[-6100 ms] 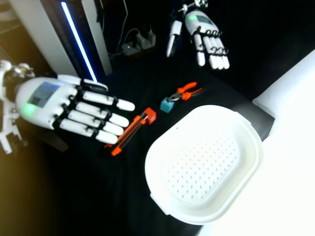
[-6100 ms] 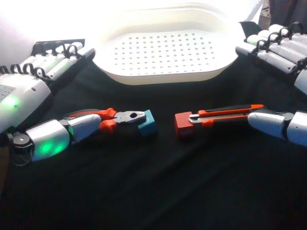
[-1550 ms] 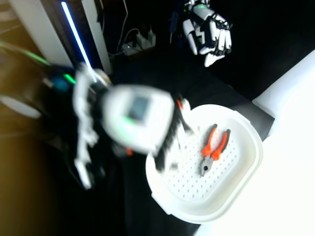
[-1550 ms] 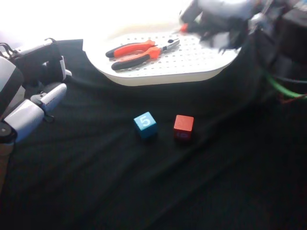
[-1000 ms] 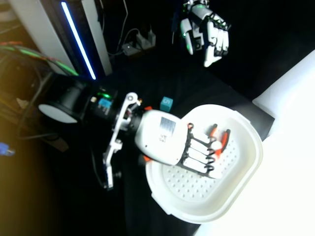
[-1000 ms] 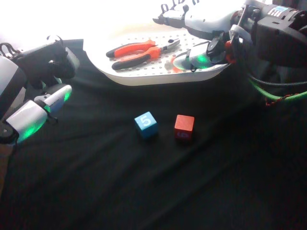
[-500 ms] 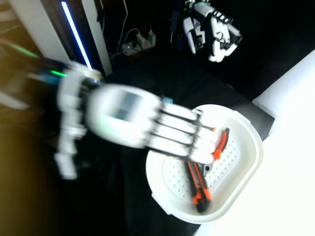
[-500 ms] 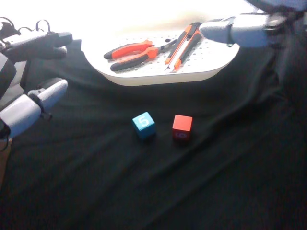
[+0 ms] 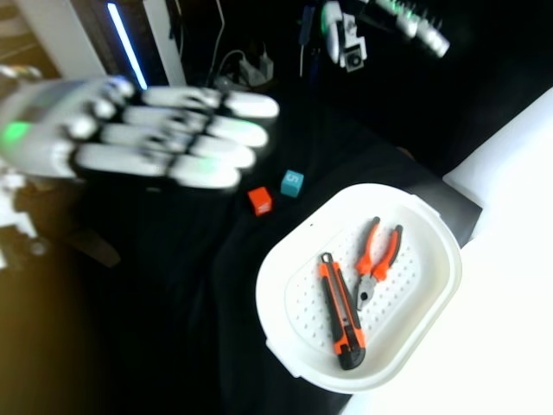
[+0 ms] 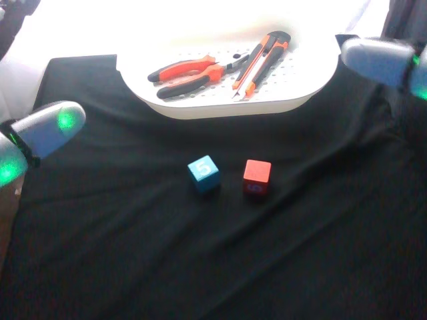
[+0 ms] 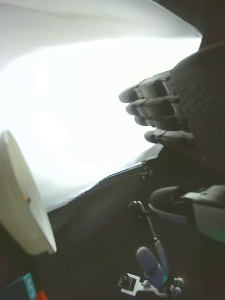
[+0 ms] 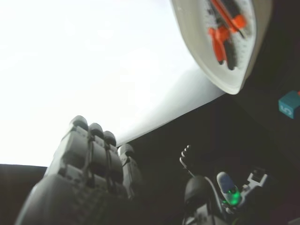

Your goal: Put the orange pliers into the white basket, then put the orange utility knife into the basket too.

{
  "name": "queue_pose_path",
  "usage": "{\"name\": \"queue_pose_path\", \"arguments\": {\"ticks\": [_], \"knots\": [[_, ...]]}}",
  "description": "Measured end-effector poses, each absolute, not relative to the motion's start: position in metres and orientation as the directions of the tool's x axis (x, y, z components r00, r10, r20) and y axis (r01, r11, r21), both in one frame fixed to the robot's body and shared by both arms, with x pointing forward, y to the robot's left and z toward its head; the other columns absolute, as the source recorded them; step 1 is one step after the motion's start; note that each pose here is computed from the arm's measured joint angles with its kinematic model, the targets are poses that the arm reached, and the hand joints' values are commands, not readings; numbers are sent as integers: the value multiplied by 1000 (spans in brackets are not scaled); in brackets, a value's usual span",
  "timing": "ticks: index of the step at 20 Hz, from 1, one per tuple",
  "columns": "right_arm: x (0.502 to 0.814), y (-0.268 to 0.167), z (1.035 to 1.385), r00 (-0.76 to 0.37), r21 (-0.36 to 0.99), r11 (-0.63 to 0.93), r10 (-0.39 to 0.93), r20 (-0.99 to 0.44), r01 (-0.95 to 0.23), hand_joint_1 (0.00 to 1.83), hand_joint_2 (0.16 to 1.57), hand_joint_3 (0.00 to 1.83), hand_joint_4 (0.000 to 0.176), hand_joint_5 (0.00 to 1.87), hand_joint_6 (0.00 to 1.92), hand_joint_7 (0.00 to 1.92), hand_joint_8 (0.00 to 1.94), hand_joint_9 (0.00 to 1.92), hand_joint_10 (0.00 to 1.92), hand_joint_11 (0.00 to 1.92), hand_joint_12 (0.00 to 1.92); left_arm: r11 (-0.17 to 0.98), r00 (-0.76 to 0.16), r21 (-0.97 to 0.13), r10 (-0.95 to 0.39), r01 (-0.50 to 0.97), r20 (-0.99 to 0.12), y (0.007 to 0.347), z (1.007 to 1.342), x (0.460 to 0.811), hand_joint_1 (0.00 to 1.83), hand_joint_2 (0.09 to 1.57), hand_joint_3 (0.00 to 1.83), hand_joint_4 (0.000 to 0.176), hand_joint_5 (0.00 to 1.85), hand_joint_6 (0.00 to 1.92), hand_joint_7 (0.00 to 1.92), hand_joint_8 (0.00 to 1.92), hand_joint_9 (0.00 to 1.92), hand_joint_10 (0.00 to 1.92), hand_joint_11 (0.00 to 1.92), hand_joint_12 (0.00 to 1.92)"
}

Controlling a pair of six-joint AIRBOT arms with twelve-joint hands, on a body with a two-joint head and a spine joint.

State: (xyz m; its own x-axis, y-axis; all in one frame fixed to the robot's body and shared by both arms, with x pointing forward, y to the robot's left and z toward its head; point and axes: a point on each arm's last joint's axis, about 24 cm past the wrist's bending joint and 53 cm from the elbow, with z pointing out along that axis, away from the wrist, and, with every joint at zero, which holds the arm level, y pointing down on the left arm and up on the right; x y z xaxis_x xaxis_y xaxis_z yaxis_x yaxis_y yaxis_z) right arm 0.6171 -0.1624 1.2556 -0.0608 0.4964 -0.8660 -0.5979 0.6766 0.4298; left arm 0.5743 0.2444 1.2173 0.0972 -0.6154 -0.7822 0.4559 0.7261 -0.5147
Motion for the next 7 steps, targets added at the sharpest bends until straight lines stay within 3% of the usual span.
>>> {"name": "queue_pose_path", "arguments": {"ticks": [1, 2, 3, 4, 6, 7], "knots": [[611, -167, 1256, -55, 432, 679, 501, -864, -594, 165, 1185, 3, 134, 0, 0, 0, 0, 0, 0, 0, 0, 727, 104, -513, -616, 457, -781, 245, 1219, 574, 120, 1034, 0, 160, 0, 0, 0, 0, 0, 0, 0, 0], [606, -173, 1259, -43, 426, 684, 501, -864, -592, 175, 1163, 0, 134, 0, 0, 0, 0, 0, 0, 0, 0, 728, 105, -511, -615, 458, -782, 246, 1220, 574, 118, 1012, 0, 173, 0, 0, 0, 0, 0, 0, 0, 0], [603, -180, 1266, -20, 427, 685, 517, -856, -591, 158, 1146, 0, 110, 0, 0, 0, 0, 0, 0, 8, 4, 729, 107, -508, -613, 458, -783, 246, 1221, 574, 107, 1015, 0, 175, 0, 0, 0, 0, 0, 0, 0, 0], [599, -187, 1274, 10, 425, 687, 533, -846, -590, 146, 1126, 0, 114, 0, 0, 0, 0, 0, 0, 7, 4, 729, 111, -508, -614, 458, -782, 247, 1222, 574, 108, 1023, 0, 176, 0, 0, 0, 0, 0, 0, 0, 0], [593, -194, 1287, 51, 416, 684, 552, -833, -599, 157, 1105, 0, 77, 0, 0, 0, 0, 0, 0, 0, 0, 736, 114, -499, -605, 459, -788, 249, 1224, 575, 117, 1037, 0, 176, 0, 0, 0, 0, 0, 0, 0, 0], [590, -197, 1292, 68, 416, 681, 563, -824, -602, 160, 1120, 0, 39, 0, 0, 0, 0, 0, 0, 0, 0, 738, 121, -494, -603, 460, -789, 250, 1227, 575, 118, 1068, 6, 176, 0, 0, 0, 0, 0, 0, 0, 0]]}}
